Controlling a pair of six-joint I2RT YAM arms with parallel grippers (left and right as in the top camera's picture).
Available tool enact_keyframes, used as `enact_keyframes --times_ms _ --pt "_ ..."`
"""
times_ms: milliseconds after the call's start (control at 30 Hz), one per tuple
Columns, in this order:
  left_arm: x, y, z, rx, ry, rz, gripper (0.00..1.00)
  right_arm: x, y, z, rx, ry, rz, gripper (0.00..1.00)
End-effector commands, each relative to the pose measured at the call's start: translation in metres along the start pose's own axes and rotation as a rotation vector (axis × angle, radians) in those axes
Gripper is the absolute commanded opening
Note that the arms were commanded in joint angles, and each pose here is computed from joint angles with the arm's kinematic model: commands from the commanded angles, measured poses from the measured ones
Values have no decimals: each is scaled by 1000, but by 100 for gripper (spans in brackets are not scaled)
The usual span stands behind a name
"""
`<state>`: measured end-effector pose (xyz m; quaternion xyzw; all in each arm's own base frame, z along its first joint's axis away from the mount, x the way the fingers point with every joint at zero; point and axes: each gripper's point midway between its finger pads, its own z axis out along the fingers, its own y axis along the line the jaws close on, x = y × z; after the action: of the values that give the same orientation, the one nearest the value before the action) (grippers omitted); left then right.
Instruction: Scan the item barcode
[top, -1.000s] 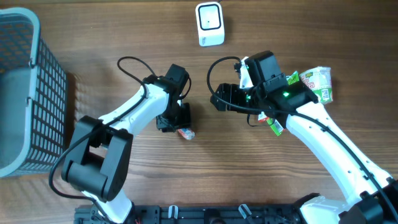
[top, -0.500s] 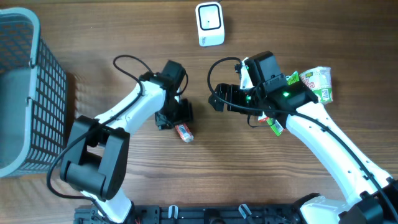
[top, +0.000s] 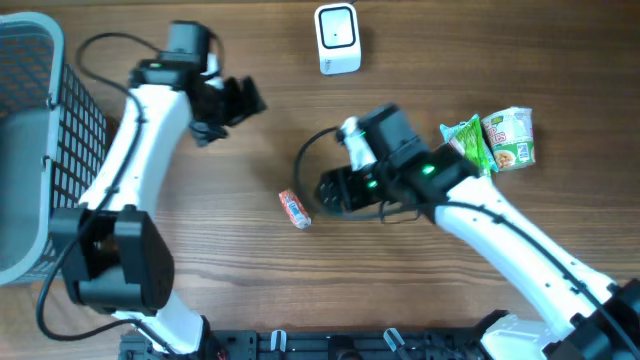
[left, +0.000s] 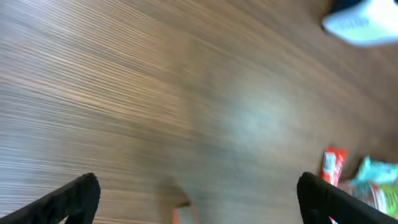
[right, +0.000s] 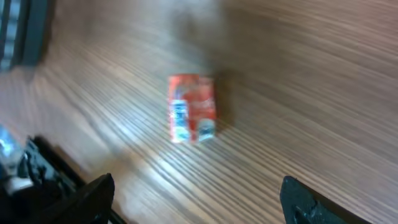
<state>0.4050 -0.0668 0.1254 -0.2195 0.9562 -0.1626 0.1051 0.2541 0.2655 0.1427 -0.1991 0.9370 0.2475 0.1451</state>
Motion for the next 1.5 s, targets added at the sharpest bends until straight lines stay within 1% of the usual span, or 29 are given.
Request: enact_keyframes --times_ms 0,33,100,200,267,300,367,400,500,600,667,800,1033,1100,1167,1200,1267,1400,1467 --pt "-24 31 -18 -25 -60 -78 100 11 19 40 65 39 -143 87" --pt "-29 40 -21 -29 -68 -107 100 11 22 52 100 30 -178 91" --pt "-34 52 -24 -36 -76 -136 100 8 22 70 182 -2 -230 94" --pt "-38 57 -26 -38 -83 -150 100 5 19 87 242 -29 -261 93" --pt "-37 57 -26 -38 -83 -150 100 3 19 91 240 -34 -261 86" --pt "-37 57 -26 -38 -83 -150 100 2 20 94 239 -37 -264 85" --pt "-37 57 -26 -38 -83 -150 100 3 18 99 241 -33 -263 74" --pt "-37 57 -26 -38 -83 -150 100 4 17 102 243 -28 -262 72" --pt "-38 57 -26 -37 -83 -150 100 10 12 113 250 0 -249 70" --pt "-37 57 -26 -38 -83 -150 100 11 10 117 253 3 -225 62" --pt "-37 57 -26 -38 -83 -150 100 8 12 117 246 -11 -226 64" --pt "-38 57 -26 -37 -83 -150 100 8 12 118 247 -12 -227 58" --pt "-37 57 -26 -38 -83 -150 100 16 5 129 262 24 -224 57" --pt "-38 57 -26 -37 -83 -150 100 16 5 129 262 22 -223 47" --pt "-38 57 -26 -37 -83 -150 100 15 6 129 260 17 -224 40" --pt "-38 57 -26 -37 -83 -150 100 14 6 129 258 14 -224 39" --pt "-38 57 -26 -37 -83 -150 100 13 6 130 257 12 -224 35" --pt "-38 57 -26 -37 -83 -150 100 14 6 129 258 13 -224 35" --pt "-37 57 -26 -38 -83 -150 100 14 6 129 258 13 -224 54"
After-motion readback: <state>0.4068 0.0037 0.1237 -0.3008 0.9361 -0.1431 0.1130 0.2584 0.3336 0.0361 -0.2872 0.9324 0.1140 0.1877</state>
